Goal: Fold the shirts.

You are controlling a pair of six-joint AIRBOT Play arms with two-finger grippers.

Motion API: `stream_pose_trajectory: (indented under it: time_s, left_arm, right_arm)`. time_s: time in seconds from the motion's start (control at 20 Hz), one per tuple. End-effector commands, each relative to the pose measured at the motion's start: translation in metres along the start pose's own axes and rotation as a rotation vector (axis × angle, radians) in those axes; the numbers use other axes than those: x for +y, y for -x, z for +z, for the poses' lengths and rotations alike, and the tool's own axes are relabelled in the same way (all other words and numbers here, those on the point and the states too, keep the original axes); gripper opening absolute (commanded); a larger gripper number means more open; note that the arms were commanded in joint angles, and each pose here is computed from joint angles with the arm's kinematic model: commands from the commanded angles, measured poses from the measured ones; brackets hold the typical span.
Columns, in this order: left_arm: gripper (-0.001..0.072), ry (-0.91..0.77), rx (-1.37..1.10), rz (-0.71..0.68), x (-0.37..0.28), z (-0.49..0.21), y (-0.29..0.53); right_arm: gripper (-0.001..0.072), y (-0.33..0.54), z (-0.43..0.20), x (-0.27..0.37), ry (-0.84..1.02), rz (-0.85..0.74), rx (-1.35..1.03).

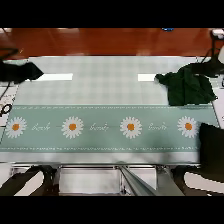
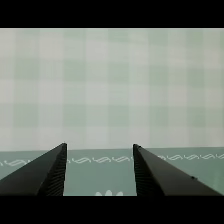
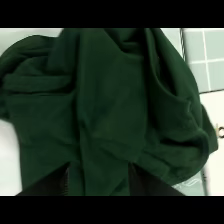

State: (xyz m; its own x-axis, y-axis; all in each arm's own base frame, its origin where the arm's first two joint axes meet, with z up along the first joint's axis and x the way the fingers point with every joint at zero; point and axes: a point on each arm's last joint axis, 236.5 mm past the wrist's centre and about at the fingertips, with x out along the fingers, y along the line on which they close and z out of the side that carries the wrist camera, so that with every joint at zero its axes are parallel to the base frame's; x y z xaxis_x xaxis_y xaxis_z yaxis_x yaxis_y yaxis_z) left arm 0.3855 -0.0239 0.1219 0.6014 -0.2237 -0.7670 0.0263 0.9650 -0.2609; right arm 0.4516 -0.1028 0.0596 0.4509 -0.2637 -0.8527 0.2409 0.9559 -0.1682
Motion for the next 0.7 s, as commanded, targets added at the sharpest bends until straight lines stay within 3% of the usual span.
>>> stream_pose_trajectory:
  time_s: [0.0, 0.2, 0.65]
  left_arm:
    - [0.0508, 0.063, -0.004, -0.009, 0.008, -0.049, -0.013]
    - [0.0508, 0.152, 0.072, -0.002, 0.015, -0.083, -0.032]
    - [0.0508, 0.151, 0.032, 0.005, 0.018, -0.073, -0.035]
  right_arm:
    - [0.0420, -0.027, 0.000, -0.032, -0.170, 0.043, -0.056]
    - [0.0420, -0.060, 0.005, -0.032, -0.213, 0.062, -0.046]
    - [0.0420, -0.122, -0.017, 0.001, -0.220, 0.149, 0.089]
